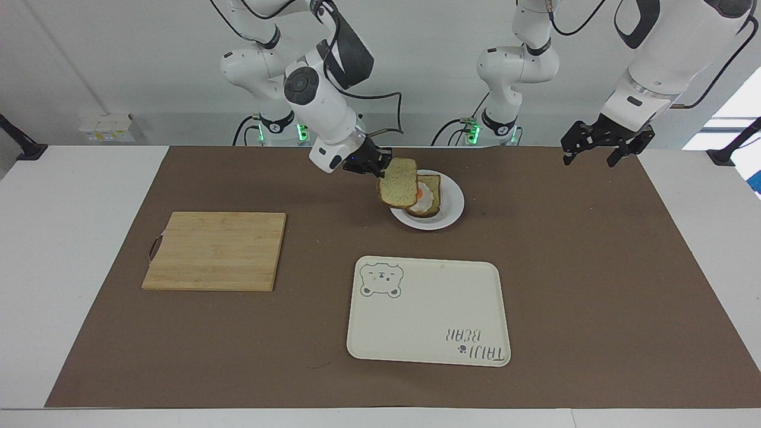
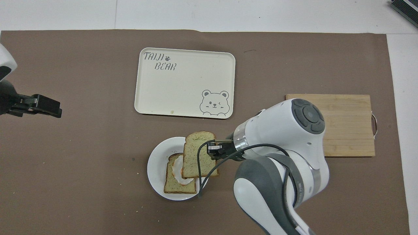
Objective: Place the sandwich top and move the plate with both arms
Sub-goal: 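Carry the bread slice with the right gripper toward the white plate, then lower the bread onto the egg toast and open the right gripper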
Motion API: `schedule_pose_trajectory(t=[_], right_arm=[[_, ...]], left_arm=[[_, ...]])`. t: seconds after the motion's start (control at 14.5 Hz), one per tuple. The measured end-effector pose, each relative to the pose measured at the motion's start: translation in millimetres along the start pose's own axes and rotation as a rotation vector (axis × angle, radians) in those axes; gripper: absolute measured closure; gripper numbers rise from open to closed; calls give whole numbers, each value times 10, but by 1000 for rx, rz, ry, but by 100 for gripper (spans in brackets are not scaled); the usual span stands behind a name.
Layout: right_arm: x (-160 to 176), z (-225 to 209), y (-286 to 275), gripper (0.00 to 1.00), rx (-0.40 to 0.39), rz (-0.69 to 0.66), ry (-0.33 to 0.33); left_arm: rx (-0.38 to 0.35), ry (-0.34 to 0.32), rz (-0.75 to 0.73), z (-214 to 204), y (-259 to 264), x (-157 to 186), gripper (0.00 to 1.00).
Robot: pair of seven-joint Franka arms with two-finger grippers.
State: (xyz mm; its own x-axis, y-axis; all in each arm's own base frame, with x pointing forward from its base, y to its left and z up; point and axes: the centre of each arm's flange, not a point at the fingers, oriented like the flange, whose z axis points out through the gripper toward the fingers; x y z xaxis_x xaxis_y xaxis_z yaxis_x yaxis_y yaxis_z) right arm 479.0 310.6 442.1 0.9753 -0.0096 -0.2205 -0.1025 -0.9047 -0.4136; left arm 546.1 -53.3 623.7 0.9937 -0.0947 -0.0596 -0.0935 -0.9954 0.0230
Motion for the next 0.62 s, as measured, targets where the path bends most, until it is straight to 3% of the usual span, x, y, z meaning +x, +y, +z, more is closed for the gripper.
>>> schedule_pose_trajectory(t=[0.21, 0.62], right_arm=[[-30, 306, -101, 95, 8, 0, -15], [-143, 1069, -276, 95, -4, -12, 23]], left_arm=[[0, 0, 0, 0, 0, 0, 0], [0, 0, 0, 0, 0, 0, 0]])
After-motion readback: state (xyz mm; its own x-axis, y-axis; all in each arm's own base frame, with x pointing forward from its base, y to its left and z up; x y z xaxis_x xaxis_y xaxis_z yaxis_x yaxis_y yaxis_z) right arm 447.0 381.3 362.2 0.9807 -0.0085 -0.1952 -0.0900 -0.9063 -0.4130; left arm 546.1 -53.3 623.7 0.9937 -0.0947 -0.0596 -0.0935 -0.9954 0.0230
